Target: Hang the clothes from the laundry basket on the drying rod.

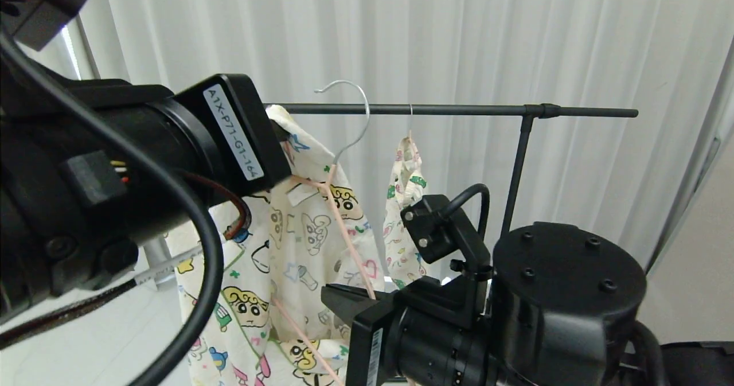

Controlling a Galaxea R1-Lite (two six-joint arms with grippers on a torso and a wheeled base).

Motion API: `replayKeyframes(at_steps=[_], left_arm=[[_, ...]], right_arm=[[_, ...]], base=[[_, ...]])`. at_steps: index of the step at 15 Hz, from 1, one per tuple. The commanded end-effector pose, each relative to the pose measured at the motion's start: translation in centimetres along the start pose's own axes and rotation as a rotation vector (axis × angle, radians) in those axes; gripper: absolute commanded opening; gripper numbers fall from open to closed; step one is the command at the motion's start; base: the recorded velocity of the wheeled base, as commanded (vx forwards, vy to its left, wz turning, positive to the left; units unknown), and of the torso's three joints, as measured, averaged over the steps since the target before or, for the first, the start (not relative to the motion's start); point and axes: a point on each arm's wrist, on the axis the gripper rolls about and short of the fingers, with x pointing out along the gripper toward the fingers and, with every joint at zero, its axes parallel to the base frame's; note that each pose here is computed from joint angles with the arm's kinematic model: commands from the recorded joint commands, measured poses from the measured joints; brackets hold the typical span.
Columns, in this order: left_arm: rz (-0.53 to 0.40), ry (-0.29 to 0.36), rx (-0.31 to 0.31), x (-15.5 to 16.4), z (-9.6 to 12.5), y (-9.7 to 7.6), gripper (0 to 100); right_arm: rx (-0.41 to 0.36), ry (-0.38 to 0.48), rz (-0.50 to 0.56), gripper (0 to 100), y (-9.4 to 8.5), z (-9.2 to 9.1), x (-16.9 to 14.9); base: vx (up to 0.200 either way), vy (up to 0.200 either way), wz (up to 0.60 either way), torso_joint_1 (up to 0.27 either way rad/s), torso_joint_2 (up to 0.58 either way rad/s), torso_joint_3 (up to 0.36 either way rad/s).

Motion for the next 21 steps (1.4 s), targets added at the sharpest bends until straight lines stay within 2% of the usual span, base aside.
replayKeyframes(at_steps=[1,4,9,12,14,17,21], left_arm=[[0.033,-0.024,-0.027,0.6,1.1,1.2,0],[0.079,-0.03,-0.017,1.6,1.6,2.5,0],[0.09,-0.014,0.007,2.2,1.1,2.3,0],[0.086,-0.024,0.0,2.7,1.5,1.8,0],[0.034,-0.039,0.007,2.0,2.2,0.8,0],[-0.086,0.025,0.046,0.2,0.3,-1.1,0],[-0.129,0.048,0.06,-0.5,-0.4,-1.7,0]], right_arm=[[0.002,-0.022,-0.003,0,-0.4,0.8,-2.3],[0.007,-0.06,-0.007,0,-1.0,1.8,-5.2],[0.007,-0.099,0.021,0,-0.7,2.8,-7.1],[-0.052,-0.083,0.072,0,-0.2,2.8,-7.5],[-0.097,-0.085,0.067,0,-0.2,2.9,-7.0],[-0.134,-0.109,0.061,0,0.3,3.7,-4.7],[-0.154,-0.153,0.041,0,0.7,4.7,-1.7]], base=[[0.0,0.0,0.0,0.0,0.0,0.0],[0.0,0.0,0.0,0.0,0.0,0.0],[0.0,0.0,0.0,0.0,0.0,0.0],[0.0,0.0,0.0,0.0,0.0,0.0],[0.0,0.0,0.0,0.0,0.0,0.0],[0.0,0.0,0.0,0.0,0.0,0.0],[0.0,0.0,0.0,0.0,0.0,0.0]])
